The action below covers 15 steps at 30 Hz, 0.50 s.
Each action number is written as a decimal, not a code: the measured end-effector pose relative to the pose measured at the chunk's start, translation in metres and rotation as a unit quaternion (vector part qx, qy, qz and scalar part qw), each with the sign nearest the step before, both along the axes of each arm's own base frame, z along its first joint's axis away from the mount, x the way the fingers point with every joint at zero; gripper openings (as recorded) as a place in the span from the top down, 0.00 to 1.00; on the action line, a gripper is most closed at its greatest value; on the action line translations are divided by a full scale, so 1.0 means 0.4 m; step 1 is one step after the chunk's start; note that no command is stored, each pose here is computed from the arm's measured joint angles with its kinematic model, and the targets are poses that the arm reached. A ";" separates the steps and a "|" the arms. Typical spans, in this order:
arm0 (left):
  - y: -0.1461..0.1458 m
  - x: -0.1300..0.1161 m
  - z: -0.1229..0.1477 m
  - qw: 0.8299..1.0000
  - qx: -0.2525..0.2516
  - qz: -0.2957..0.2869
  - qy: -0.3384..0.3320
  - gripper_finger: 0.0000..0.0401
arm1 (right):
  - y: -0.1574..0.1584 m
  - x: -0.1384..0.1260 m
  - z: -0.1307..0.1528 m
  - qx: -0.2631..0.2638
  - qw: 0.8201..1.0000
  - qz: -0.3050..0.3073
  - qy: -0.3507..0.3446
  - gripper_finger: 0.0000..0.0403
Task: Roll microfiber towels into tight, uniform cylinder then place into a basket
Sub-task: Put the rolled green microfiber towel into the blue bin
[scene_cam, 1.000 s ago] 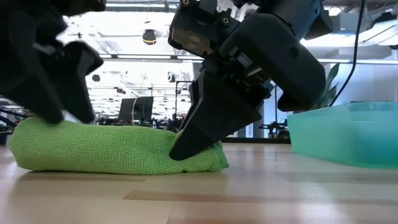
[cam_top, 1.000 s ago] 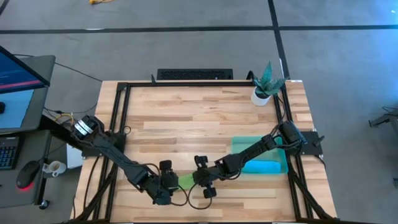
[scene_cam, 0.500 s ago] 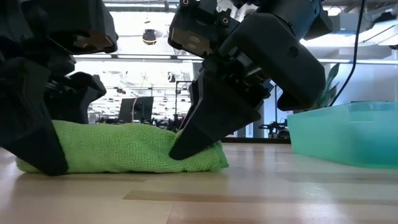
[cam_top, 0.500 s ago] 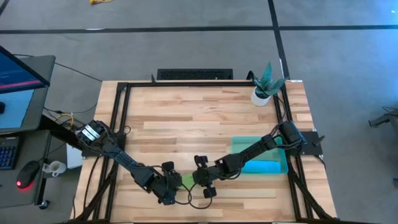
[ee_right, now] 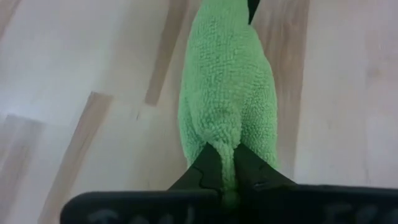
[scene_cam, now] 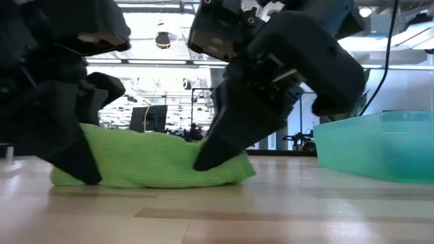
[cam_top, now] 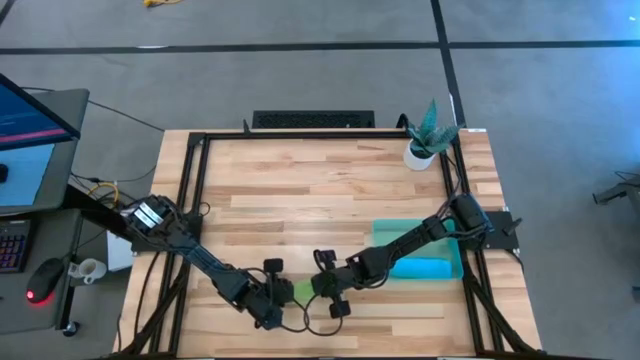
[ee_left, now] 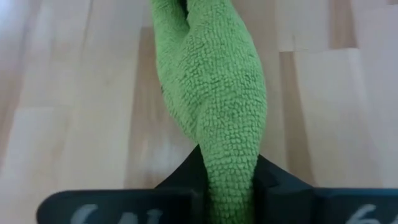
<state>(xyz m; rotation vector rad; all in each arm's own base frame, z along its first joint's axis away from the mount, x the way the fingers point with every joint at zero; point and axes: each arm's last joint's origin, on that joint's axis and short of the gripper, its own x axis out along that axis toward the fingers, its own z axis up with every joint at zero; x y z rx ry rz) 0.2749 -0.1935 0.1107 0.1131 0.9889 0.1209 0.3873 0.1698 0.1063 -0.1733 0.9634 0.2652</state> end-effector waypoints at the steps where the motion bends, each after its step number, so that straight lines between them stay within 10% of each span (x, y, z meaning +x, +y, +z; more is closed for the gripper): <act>1: 0.001 0.005 0.004 1.000 0.002 0.000 -0.001 0.92 | 0.001 -0.004 0.006 -0.004 1.000 -0.002 0.002 0.94; 15: 0.045 0.135 0.113 0.995 0.083 -0.025 -0.040 0.92 | -0.008 -0.102 0.131 -0.131 0.990 -0.046 0.039 0.95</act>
